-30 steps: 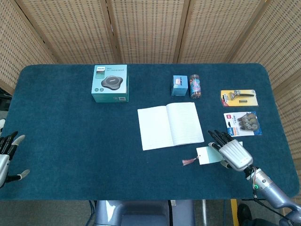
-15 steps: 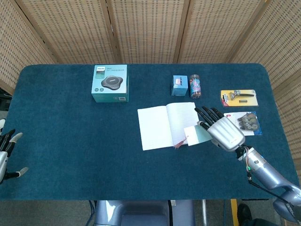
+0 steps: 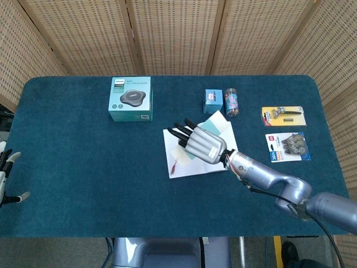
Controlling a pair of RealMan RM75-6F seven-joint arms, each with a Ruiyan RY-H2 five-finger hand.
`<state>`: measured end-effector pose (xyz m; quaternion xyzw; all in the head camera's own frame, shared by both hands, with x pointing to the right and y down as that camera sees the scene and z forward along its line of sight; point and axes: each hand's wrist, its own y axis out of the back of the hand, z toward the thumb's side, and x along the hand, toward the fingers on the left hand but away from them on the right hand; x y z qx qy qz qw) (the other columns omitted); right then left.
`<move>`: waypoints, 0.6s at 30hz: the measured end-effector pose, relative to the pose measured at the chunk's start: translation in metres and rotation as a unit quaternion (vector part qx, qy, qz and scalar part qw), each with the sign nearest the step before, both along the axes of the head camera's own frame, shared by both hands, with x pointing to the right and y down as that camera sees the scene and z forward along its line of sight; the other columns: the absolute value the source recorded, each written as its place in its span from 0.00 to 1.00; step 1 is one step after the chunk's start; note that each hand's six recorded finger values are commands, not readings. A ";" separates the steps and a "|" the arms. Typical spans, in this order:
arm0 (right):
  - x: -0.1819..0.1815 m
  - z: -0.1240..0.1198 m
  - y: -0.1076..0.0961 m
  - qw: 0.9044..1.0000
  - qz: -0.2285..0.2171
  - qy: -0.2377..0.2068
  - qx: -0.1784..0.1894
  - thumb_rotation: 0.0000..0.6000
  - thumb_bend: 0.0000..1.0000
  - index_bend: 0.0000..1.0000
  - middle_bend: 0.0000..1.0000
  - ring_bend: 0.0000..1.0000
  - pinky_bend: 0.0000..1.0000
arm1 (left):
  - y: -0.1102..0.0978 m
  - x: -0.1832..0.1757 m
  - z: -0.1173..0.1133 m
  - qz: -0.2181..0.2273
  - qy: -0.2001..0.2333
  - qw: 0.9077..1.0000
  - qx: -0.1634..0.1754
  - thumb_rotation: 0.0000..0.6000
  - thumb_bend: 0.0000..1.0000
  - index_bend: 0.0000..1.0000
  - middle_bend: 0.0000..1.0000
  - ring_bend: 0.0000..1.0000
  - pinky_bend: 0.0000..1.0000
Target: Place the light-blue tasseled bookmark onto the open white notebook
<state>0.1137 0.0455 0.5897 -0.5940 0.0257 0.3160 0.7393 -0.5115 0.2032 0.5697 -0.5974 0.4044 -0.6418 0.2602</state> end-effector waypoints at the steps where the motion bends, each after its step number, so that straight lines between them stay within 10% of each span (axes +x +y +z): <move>1: -0.006 0.004 -0.001 1.000 -0.013 0.007 0.010 1.00 0.34 0.55 0.01 0.00 0.17 | -0.001 -0.001 0.001 -0.001 -0.001 1.000 -0.001 1.00 0.00 0.00 0.00 0.00 0.00; 10: -0.038 0.033 -0.002 0.984 -0.130 0.063 0.099 1.00 0.34 0.56 0.03 0.00 0.22 | -0.004 -0.002 0.008 -0.004 -0.005 1.000 -0.014 1.00 0.00 0.00 0.00 0.00 0.00; 18: -0.039 0.050 0.014 0.942 -0.271 0.097 0.171 1.00 0.36 0.56 0.03 0.00 0.23 | -0.006 -0.003 0.010 -0.006 -0.005 1.000 -0.017 1.00 0.00 0.00 0.00 0.00 0.00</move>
